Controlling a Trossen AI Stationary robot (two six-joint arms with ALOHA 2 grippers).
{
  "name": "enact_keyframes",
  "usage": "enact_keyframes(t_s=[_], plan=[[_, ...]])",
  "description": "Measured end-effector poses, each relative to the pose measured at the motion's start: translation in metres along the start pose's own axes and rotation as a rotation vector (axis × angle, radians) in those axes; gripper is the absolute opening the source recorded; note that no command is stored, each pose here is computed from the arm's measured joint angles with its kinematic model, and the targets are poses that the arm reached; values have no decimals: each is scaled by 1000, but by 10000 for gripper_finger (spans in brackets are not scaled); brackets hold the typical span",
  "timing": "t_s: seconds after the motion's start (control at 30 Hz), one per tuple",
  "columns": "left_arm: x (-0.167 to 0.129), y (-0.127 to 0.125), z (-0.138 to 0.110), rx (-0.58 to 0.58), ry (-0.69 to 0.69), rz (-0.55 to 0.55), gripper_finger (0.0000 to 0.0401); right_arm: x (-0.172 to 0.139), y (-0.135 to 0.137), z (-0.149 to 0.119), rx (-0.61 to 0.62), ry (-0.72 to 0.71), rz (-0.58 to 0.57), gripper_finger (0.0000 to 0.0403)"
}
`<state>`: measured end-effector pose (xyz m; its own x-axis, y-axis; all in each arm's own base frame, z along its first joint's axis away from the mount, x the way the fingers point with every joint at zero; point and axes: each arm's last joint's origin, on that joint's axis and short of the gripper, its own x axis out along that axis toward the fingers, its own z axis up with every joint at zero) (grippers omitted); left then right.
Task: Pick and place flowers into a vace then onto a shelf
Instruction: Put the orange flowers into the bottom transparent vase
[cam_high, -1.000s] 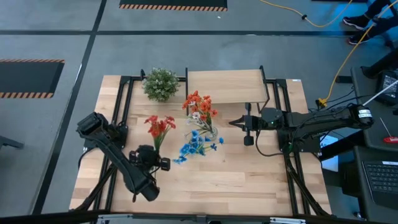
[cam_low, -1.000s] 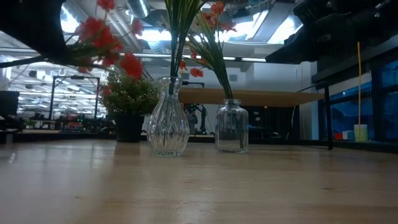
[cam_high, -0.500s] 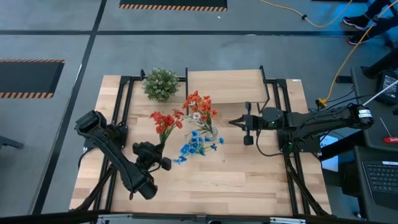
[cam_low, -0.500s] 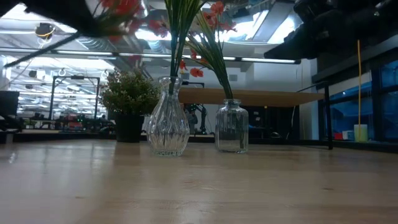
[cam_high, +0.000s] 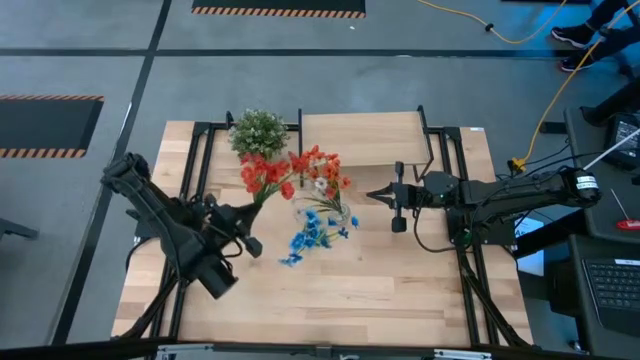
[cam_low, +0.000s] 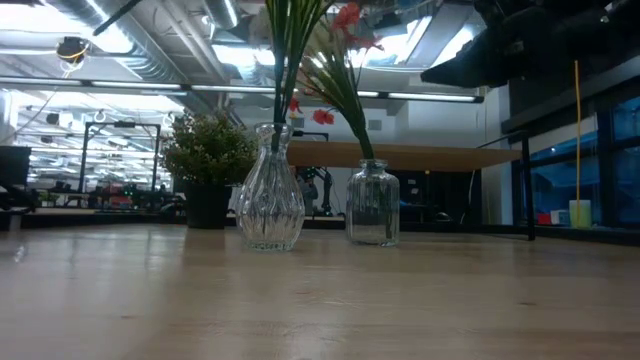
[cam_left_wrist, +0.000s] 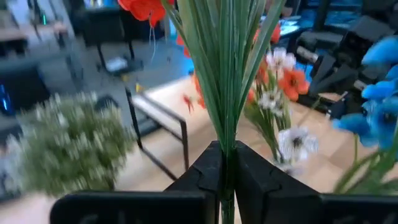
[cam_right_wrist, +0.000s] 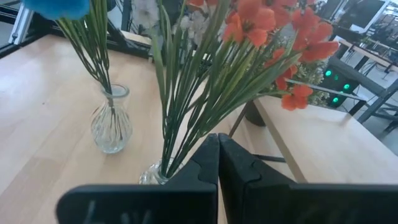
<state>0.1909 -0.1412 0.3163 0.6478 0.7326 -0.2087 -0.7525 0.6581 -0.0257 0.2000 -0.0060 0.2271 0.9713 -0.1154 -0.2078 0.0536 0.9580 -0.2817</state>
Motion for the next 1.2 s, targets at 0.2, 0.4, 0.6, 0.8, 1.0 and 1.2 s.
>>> enact_keyframes(t_s=[0.2, 0.4, 0.6, 0.8, 1.0, 1.2], plan=[[-1, 7, 12, 127, -135, -17, 22, 0, -1, 3, 2, -26, -7, 4], [-2, 8, 13, 137, -131, -17, 22, 0, -1, 5, 5, -50, -14, 4], [-10, 2, 8, 130, -113, -60, 22, 0, -2, 8, 9, -86, -24, 4], [-28, -1, 26, 178, -178, -118, 22, -1, -3, 9, 23, -94, -26, 4], [-42, -2, 49, 211, -206, -151, 22, -1, -3, 9, 67, -93, -23, 4], [-46, -4, 51, 197, -223, -163, 22, 0, -2, 9, 68, -92, -22, 4]])
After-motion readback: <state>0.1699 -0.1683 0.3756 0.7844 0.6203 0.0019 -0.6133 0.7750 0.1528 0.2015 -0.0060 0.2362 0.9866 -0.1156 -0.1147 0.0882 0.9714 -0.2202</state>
